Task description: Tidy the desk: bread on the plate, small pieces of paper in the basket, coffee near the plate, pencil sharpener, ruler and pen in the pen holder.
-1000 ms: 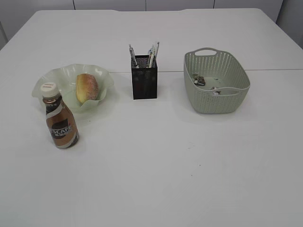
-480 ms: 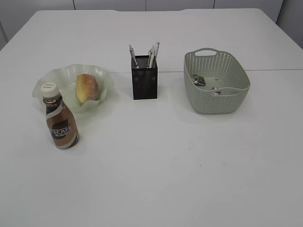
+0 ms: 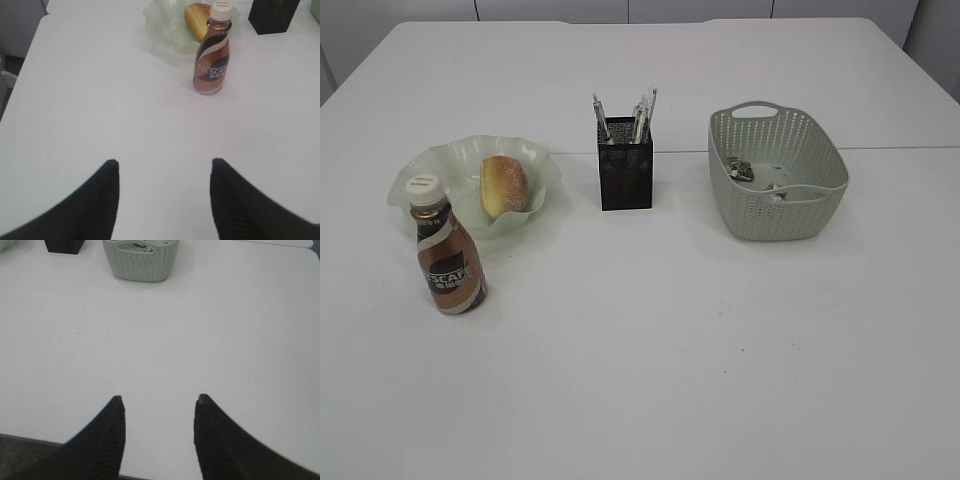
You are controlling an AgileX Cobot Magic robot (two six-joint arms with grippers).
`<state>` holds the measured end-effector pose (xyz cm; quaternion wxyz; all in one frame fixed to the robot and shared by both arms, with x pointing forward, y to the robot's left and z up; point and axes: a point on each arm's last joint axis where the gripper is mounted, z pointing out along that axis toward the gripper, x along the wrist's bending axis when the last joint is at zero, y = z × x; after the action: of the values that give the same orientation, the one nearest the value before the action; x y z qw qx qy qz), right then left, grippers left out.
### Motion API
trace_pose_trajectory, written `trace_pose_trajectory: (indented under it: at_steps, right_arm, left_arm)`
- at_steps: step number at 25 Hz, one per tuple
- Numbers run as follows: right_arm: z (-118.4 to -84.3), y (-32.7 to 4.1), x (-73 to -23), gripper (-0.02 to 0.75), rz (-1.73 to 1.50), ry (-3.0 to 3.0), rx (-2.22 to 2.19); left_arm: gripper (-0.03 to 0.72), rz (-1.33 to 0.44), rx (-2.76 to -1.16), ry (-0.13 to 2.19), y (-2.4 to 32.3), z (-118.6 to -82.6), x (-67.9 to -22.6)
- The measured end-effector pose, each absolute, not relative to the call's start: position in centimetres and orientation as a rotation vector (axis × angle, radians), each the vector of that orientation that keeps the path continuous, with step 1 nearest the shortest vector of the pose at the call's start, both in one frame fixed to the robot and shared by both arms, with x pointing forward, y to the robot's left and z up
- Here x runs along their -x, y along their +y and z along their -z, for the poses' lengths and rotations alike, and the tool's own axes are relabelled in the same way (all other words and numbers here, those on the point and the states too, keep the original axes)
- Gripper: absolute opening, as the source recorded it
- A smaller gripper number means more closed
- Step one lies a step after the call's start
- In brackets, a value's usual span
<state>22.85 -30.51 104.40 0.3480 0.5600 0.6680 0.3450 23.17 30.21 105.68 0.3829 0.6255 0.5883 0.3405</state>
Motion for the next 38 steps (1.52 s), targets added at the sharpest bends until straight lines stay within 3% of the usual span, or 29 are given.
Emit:
trace_pose_trajectory:
  at_steps: [38]
  right_arm:
    - [-104.4,-30.29,-22.82,0.333,-0.922,1.743,-1.457]
  left_arm:
    - [0.416,-0.868,-1.595,1.5,30.21,-105.68,-23.17]
